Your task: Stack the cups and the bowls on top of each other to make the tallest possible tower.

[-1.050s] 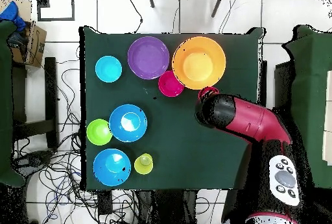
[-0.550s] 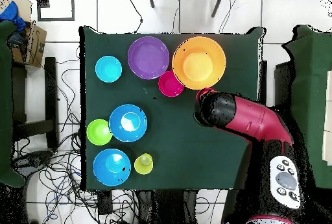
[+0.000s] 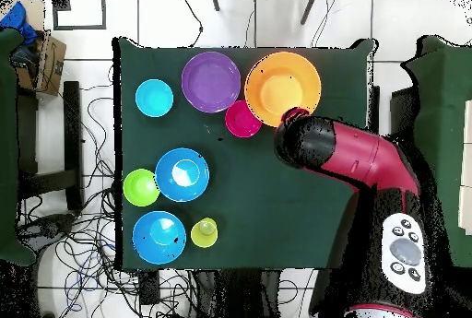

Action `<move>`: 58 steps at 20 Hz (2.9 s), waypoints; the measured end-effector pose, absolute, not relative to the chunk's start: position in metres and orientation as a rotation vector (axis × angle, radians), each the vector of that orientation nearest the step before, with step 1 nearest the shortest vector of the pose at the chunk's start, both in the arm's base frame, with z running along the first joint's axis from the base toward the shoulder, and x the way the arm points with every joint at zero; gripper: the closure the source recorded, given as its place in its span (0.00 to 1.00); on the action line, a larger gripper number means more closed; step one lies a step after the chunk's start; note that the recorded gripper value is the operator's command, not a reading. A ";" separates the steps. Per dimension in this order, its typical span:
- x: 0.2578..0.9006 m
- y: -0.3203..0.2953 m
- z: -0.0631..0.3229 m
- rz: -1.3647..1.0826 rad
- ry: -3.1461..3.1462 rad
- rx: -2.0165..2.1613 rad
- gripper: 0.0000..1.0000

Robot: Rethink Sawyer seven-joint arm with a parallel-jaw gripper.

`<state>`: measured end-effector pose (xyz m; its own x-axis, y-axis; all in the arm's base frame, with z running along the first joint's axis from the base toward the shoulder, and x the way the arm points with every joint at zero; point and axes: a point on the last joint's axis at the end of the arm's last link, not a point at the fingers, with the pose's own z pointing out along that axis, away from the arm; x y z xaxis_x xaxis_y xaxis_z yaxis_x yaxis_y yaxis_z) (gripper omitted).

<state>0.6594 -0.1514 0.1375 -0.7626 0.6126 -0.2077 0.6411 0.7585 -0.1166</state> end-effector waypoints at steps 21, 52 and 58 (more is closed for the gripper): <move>0.730 -0.143 0.187 -0.326 2.601 0.969 1.00; 0.743 -0.126 0.085 -0.334 2.549 1.097 1.00; 0.748 -0.127 0.083 -0.317 2.516 1.092 1.00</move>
